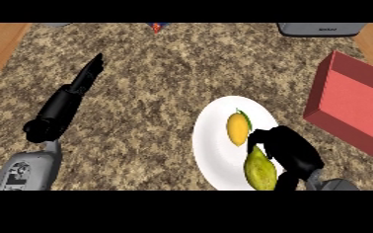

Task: Pick the pear from the plate and place it in the cardboard box

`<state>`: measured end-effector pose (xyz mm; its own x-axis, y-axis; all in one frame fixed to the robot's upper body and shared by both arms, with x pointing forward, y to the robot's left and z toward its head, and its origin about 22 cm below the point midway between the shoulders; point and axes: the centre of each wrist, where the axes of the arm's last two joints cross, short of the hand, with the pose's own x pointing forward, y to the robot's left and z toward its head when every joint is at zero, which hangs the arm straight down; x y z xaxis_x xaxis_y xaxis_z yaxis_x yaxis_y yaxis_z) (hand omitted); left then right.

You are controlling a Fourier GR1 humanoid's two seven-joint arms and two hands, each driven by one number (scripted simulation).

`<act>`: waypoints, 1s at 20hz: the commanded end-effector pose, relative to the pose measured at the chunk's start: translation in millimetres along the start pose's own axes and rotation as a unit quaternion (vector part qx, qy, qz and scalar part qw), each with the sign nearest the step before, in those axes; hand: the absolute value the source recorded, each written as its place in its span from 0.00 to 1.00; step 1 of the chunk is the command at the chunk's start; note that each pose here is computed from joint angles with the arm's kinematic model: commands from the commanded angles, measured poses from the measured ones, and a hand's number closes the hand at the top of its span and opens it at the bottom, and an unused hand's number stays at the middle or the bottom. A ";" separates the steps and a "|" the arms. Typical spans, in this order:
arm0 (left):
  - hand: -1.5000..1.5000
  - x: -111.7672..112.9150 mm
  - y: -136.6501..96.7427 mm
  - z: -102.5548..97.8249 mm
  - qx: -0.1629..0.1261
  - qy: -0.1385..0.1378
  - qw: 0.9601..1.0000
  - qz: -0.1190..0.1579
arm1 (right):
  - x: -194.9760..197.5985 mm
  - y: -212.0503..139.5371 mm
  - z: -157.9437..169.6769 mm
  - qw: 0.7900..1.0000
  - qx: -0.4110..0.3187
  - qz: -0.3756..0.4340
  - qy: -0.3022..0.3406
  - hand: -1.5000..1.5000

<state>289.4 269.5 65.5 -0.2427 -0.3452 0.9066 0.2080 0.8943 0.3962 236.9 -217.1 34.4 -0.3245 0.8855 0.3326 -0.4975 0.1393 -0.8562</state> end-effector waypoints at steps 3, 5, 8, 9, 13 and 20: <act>0.50 3.7 15.4 2.2 0.004 0.002 1.000 -0.002 | 10.6 12.4 39.8 0.982 -0.039 0.101 -0.156 1.00; 0.50 0.8 3.3 4.0 0.002 0.000 1.000 -0.013 | 21.0 -10.1 48.9 0.976 -0.088 0.104 -0.171 1.00; 0.50 12.5 -8.7 -8.1 -0.002 -0.001 1.000 -0.004 | 24.8 -23.4 70.0 0.963 -0.145 0.122 -0.192 1.00; 0.50 4.3 19.3 1.2 0.012 -0.001 1.000 0.003 | 16.8 -30.8 81.2 0.957 -0.155 0.138 -0.204 1.00; 0.50 9.3 4.4 2.6 0.010 0.008 1.000 0.002 | 27.6 -55.9 119.0 0.940 -0.223 0.154 -0.209 1.00; 0.50 4.2 10.6 -5.4 0.011 0.001 1.000 -0.008 | 22.5 -87.0 149.8 0.932 -0.349 0.019 -0.096 1.00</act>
<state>291.0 273.2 66.7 -0.2419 -0.3535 0.9036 0.1933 0.8951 0.4019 160.7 -263.5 156.2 -0.6009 0.7732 0.2028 0.0744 0.3067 -0.9489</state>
